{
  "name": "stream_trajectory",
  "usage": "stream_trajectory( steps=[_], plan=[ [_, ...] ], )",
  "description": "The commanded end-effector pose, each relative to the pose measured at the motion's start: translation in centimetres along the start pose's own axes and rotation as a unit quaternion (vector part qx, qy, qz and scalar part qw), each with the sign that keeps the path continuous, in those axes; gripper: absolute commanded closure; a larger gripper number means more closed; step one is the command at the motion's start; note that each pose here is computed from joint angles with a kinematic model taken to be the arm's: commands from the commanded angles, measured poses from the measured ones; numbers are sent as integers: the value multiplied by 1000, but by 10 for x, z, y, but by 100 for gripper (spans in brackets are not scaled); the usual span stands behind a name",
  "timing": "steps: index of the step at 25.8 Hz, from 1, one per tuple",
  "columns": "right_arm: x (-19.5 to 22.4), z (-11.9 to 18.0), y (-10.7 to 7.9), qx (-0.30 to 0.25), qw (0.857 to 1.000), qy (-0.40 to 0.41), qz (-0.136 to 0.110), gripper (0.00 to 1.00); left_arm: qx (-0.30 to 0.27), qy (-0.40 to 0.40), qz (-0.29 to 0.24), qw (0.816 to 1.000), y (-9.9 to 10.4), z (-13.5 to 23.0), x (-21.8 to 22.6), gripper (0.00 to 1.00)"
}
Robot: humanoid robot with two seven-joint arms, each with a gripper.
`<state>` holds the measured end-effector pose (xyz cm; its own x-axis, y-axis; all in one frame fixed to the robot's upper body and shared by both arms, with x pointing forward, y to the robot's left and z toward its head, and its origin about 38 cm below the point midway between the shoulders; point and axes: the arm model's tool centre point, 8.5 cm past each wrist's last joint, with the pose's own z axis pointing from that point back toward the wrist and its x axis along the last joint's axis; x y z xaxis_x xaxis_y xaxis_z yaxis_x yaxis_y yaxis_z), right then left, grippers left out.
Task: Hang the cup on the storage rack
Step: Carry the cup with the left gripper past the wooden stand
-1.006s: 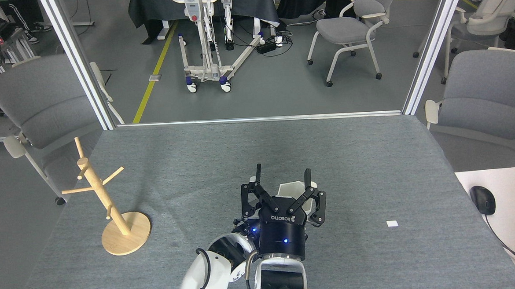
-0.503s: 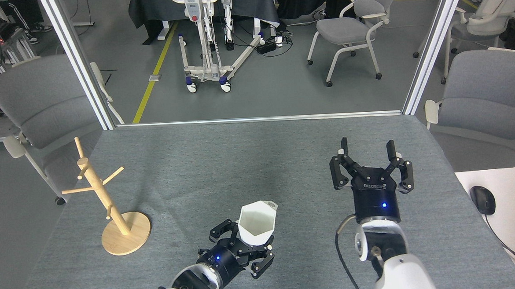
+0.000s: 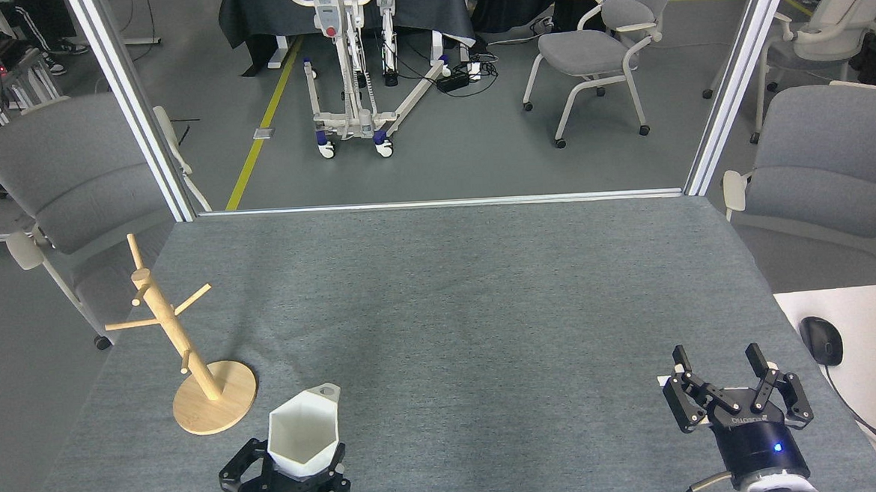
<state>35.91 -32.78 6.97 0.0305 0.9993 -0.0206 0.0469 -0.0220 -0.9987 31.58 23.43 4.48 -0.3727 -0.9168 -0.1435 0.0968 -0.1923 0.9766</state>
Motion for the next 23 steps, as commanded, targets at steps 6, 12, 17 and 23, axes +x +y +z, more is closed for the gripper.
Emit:
stream_trajectory(
  steps=[6,12,17,23],
  plan=[
    [-4,-2,-5,-7,1000,8,0,0,-34,133,-21,990,-15,56,-95,100],
    [-2,-3,-4,-7,1000,7,-3,0,-11,201,-33,979,6,56,-134,100],
    [-1,-4,-4,-7,1000,3,-4,0,-18,249,-48,967,23,54,-167,100],
    [-1,-5,-4,-6,1000,3,-4,0,-26,281,-55,958,29,45,-198,100]
  ],
)
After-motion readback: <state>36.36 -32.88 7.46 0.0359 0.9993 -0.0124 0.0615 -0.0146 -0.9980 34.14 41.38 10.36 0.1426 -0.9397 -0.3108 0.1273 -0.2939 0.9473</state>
